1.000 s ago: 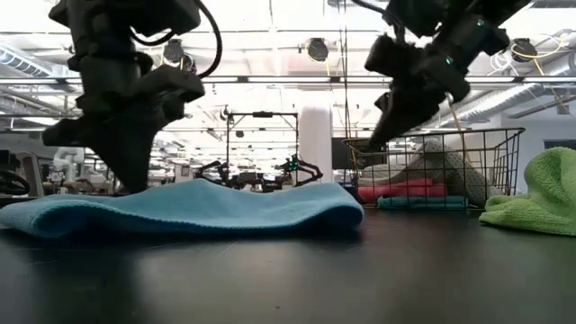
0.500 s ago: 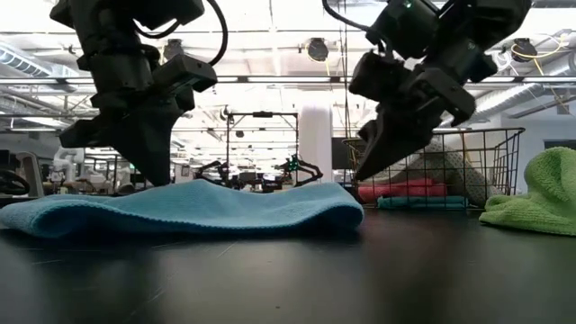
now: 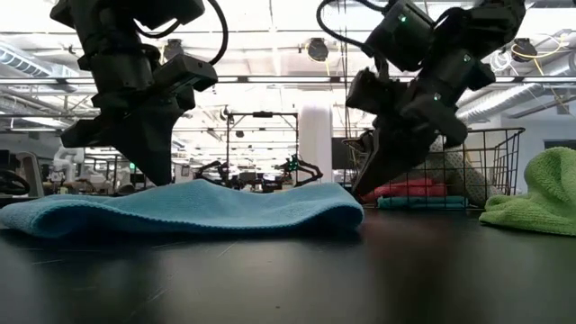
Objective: Fold microfiber towels
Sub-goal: Fold the blue towel
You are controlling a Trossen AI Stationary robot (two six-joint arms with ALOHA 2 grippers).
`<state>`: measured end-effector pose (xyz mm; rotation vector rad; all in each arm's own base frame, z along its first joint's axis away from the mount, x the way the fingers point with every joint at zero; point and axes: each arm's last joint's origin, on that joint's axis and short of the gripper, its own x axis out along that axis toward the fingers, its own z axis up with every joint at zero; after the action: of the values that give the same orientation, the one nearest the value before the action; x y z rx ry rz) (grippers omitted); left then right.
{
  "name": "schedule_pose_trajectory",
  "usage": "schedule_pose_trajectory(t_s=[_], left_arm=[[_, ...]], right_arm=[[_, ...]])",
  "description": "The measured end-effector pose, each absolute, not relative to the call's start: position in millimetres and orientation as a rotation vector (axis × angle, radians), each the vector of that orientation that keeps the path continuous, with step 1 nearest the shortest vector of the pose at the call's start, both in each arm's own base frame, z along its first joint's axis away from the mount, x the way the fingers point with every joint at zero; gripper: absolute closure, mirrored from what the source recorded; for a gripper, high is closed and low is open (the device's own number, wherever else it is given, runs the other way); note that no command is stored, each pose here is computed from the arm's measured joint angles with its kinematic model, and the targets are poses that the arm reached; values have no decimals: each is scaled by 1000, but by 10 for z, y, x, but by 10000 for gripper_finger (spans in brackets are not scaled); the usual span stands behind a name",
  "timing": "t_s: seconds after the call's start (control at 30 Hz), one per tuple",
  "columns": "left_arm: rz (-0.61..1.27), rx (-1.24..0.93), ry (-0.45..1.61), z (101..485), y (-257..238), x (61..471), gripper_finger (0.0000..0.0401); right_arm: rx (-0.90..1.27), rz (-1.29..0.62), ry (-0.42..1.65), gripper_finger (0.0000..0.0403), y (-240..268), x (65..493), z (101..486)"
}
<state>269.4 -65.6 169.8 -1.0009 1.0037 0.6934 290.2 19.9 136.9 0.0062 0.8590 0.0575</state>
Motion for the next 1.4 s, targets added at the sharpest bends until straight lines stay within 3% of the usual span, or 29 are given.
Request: schedule_pose_trajectory(t_s=[0.43,0.77,1.1,1.4], left_arm=[[694,-1001,1003,1700,-656,2694,375],[703,-994,1014,1696,-653,2682,375],[709,-989,1021,1692,-651,2674,375],[709,-990,1020,1692,-651,2674,375]], right_arm=[[2,47,908,403,200,2985,1079],[-96,74,1106,403,81,2636,1352],[-63,25,996,403,-41,2514,1723],[-31,100,1040,403,175,2528,1631]])
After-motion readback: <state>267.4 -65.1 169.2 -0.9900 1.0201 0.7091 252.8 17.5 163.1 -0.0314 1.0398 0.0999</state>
